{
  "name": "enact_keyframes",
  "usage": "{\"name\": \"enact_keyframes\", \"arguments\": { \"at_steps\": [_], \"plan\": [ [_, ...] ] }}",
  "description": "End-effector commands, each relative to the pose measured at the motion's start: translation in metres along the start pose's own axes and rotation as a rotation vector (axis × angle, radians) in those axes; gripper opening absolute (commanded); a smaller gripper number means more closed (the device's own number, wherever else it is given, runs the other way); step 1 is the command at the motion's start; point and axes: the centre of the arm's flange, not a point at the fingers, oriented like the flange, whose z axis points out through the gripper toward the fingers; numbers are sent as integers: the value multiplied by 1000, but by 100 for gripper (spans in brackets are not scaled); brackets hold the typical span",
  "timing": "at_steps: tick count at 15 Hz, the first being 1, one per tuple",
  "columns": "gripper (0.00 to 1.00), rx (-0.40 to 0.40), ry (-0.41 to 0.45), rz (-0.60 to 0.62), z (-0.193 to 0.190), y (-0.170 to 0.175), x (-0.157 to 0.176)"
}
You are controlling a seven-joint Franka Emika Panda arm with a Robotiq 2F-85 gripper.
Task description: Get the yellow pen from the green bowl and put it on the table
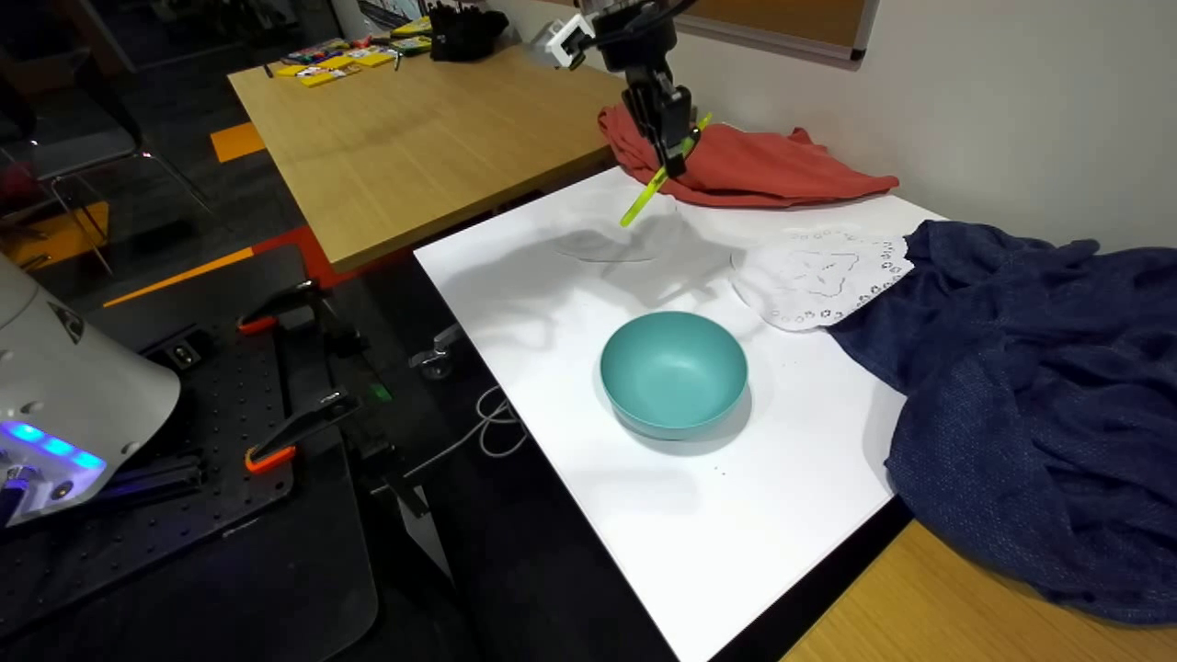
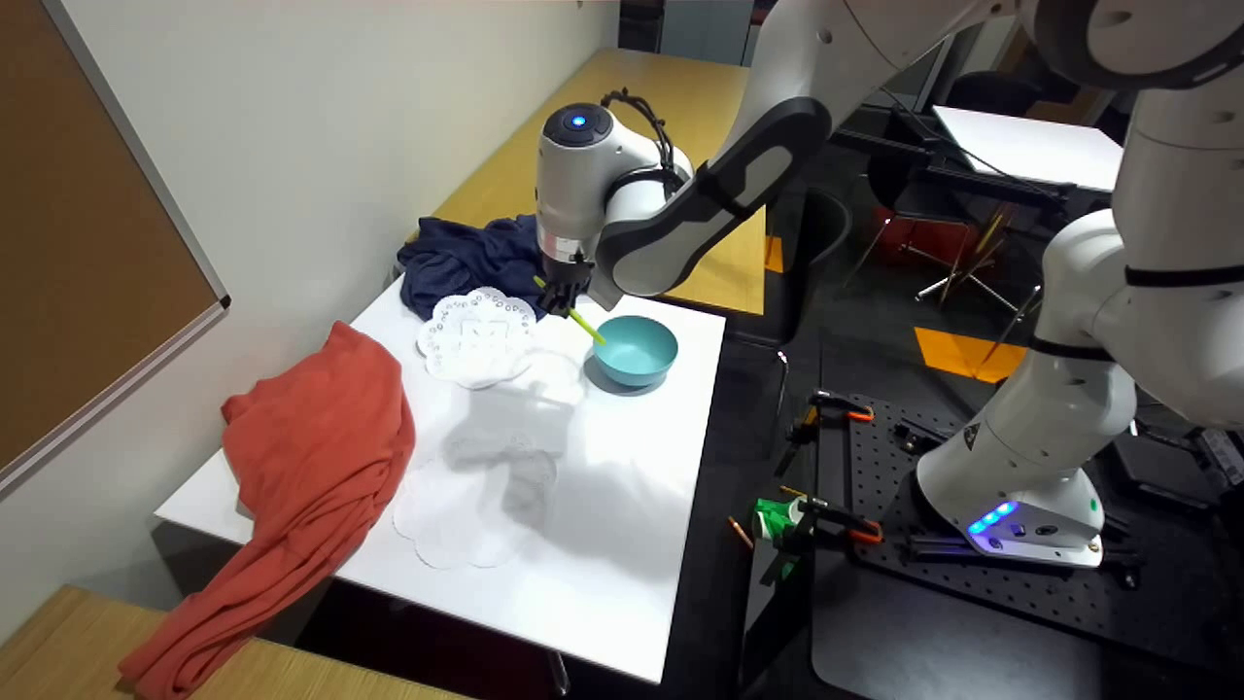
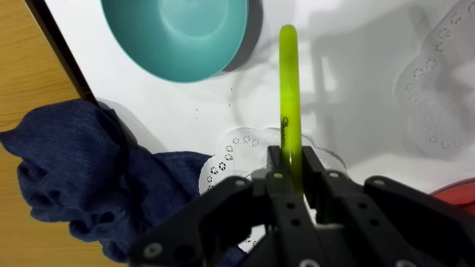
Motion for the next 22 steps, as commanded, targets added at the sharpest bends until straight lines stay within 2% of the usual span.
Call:
{"name": "enact_keyframes", "arguments": {
  "at_steps": [1, 9, 16, 17, 22],
  "plan": [
    [4, 7, -28, 10, 26, -11, 27],
    [4, 29, -110, -12, 106, -26, 32],
    [4, 52, -192, -61, 142, -41, 26],
    [35, 41, -201, -62, 144, -42, 24],
    [70, 29, -188, -65, 137, -42, 25]
  ]
}}
